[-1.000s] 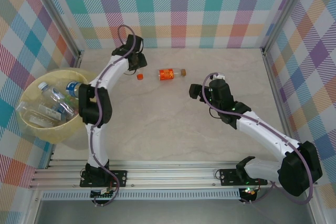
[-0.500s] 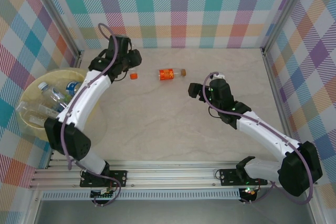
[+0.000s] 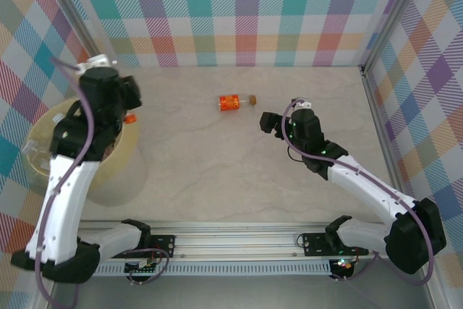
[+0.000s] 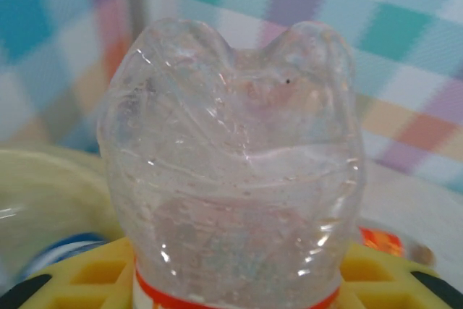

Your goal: Put the plastic bottles in the bin

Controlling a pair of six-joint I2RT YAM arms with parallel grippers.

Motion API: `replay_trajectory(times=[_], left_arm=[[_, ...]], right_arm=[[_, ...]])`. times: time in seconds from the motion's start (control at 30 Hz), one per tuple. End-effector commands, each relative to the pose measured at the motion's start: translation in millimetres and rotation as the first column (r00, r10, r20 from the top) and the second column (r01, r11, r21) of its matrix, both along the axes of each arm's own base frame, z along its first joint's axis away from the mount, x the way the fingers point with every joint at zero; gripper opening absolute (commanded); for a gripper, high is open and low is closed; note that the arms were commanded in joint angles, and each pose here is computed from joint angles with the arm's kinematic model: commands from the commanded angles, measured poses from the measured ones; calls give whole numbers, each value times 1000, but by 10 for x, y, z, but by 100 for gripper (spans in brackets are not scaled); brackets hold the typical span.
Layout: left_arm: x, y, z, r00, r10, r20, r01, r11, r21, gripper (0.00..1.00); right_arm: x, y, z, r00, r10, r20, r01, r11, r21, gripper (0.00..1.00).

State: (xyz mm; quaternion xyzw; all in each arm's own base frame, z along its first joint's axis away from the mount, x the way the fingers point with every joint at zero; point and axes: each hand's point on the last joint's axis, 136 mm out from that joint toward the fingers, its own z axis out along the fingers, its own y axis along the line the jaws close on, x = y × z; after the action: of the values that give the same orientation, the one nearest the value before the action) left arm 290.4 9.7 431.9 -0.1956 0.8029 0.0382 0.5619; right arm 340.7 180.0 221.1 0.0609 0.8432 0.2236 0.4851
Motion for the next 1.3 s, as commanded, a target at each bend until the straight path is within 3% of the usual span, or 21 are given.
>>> replay_trajectory(times=[0.0,0.17,0.3,0.47,0.67,0.73,0.83,0.93,1.27], left_arm=[[-371,573,-136,962,268,-47,-263,961,87,44],[-676,980,-194,896,441,-37,-436,894,100,45],[-576,1021,-412,898,429,-95,-428,903,28,45],[-514,1142,-644,858,488,-160,-497,868,-16,45],[-366,1115,-872,858,472,-203,-500,858,-118,45],[-347,1113,-940,848,475,-235,-512,850,-129,53],[-342,1089,-943,847,466,-255,-510,848,-145,81],[-351,1059,-861,858,452,-243,-495,853,-165,98],[-229,938,-912,887,378,-264,-436,873,-217,100]], right_arm=[[50,38,-1,1000,11,20,-11,1000,2,100],[74,56,-25,999,22,24,-21,1000,-16,100],[90,81,-18,999,34,24,-34,999,-25,100],[76,64,-33,999,28,19,-28,999,-25,100],[55,41,-53,1000,21,12,-21,999,-24,100],[49,34,-47,1000,20,14,-19,1000,-24,100],[41,13,-34,1000,12,16,-12,1000,-26,100],[33,3,-43,1000,8,14,-7,1000,-26,100],[47,0,-82,1000,-4,0,4,1000,-20,100]])
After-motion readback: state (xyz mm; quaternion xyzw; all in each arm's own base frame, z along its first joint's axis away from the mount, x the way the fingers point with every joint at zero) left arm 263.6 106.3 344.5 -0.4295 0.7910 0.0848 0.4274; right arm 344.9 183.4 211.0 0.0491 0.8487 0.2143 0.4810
